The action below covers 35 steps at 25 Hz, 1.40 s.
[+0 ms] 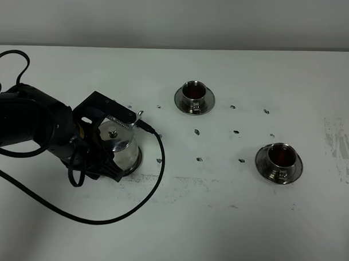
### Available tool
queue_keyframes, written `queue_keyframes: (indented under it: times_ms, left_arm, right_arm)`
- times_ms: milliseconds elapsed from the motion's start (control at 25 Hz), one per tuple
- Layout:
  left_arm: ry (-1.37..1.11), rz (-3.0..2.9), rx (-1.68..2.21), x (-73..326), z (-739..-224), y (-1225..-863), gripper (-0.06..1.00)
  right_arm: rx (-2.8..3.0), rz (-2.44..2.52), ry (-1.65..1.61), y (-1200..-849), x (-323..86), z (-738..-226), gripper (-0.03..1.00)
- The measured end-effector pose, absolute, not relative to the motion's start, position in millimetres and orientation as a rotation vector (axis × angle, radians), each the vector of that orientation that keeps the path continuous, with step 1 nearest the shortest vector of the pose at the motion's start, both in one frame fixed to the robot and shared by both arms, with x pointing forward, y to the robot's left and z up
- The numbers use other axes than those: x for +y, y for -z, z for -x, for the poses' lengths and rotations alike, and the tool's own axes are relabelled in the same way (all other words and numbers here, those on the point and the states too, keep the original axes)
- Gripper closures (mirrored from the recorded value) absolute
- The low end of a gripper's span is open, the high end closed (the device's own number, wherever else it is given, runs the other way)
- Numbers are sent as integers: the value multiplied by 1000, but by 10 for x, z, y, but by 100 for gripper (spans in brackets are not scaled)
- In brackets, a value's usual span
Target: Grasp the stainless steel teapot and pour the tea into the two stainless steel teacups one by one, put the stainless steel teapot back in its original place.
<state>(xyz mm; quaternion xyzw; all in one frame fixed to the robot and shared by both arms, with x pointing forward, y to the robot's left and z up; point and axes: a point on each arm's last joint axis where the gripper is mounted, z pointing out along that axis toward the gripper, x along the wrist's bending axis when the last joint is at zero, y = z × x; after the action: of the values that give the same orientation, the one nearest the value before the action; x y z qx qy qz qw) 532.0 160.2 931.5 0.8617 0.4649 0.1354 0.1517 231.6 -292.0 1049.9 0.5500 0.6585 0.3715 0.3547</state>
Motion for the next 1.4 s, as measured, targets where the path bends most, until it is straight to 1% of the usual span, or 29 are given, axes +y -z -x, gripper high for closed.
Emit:
queue_keyframes:
  times_ms: [160,400,640,840,1040,1160,1400]
  left_arm:
    - [-385,-2440,1359,1601,-5312,-9361,49]
    - [-407,-2348,1363,1613,-5262,-9623,49]
    - [-447,-2264,1320,1620,-5138,-9974,49]
    - [-542,-2189,1227,1678,-4984,-10366,49]
    - [-681,-2174,1168,1868,-4754,-10740,49]
    - [-745,-2129,1229,2067,-4596,-10938,48]
    - [-838,-2068,1446,2559,-4172,-11218,48]
  right_arm:
    - [1702,-1421,-960,-10499,-2920,-2316,41]
    - [1702,-1421,-960,-10499,-2920,-2316,41]
    - [1702,-1421,-960,-10499,-2920,-2316,41]
    - [1702,-1421,-960,-10499,-2920,-2316,41]
    - [1702,-1421,-960,-10499,-2920,-2316,41]
    - [1702,-1421,-960,-10499,-2920,-2316,41]
    - [1702,-1421,-960,-10499,-2920,-2316,41]
